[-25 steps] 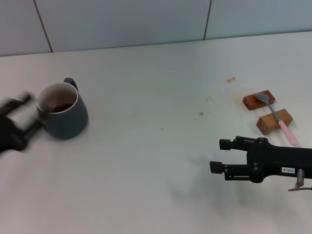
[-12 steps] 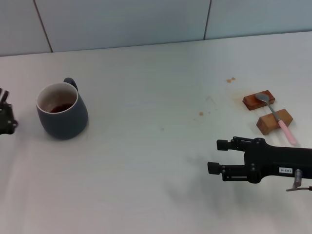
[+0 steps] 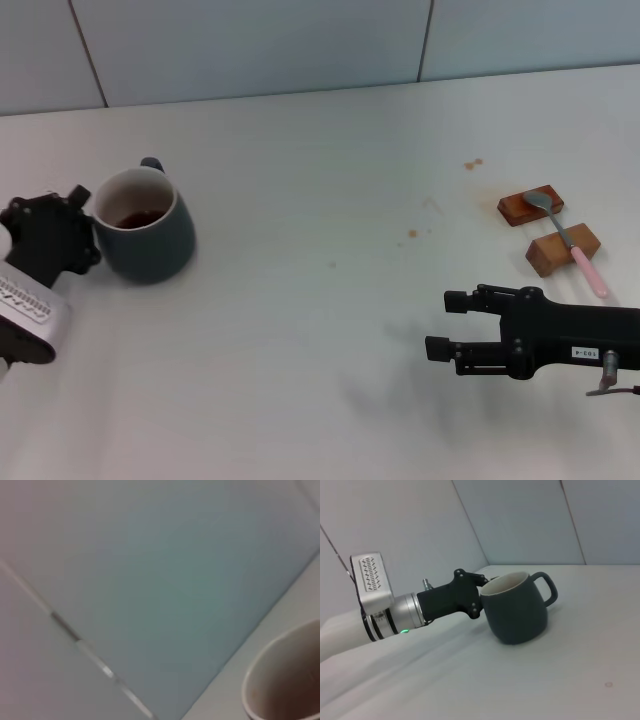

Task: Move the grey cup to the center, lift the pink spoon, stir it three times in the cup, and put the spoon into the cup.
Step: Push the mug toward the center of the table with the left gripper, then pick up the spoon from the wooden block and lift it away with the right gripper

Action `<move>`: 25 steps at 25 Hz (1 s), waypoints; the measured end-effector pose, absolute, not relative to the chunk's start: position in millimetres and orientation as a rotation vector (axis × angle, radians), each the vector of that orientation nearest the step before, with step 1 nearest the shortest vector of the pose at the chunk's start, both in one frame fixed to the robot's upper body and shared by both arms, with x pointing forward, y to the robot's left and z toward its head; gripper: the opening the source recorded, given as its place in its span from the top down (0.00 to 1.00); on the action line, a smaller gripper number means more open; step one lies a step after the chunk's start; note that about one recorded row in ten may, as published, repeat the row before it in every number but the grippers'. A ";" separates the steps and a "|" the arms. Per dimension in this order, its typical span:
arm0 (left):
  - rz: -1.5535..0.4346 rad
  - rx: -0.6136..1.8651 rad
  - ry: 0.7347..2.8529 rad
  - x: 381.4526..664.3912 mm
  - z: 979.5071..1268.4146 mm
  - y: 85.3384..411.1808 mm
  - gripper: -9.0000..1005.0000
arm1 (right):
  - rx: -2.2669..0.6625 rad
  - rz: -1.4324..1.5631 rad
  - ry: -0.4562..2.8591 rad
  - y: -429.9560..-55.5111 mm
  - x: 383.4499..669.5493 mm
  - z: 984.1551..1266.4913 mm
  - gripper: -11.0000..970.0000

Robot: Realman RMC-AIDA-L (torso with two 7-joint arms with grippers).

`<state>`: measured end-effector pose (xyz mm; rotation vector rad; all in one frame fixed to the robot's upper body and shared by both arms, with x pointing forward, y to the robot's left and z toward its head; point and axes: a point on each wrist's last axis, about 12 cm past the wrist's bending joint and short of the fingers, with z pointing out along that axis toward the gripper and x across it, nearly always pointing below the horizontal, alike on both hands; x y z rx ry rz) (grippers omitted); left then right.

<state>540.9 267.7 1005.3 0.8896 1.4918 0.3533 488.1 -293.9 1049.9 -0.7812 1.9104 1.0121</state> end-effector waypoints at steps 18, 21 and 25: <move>0.118 1.189 1.315 532.6 1003.6 206.3 0.99 | -0.785 1.014 1.912 -294.6 487.1 1049.8 0.14; 0.045 1.236 1.279 529.3 1004.4 190.2 0.99 | -0.785 1.017 1.911 -293.9 487.0 1049.7 0.14; -0.048 1.274 1.248 524.0 1005.4 173.1 0.99 | -0.783 1.021 1.898 -290.6 487.1 1049.5 0.14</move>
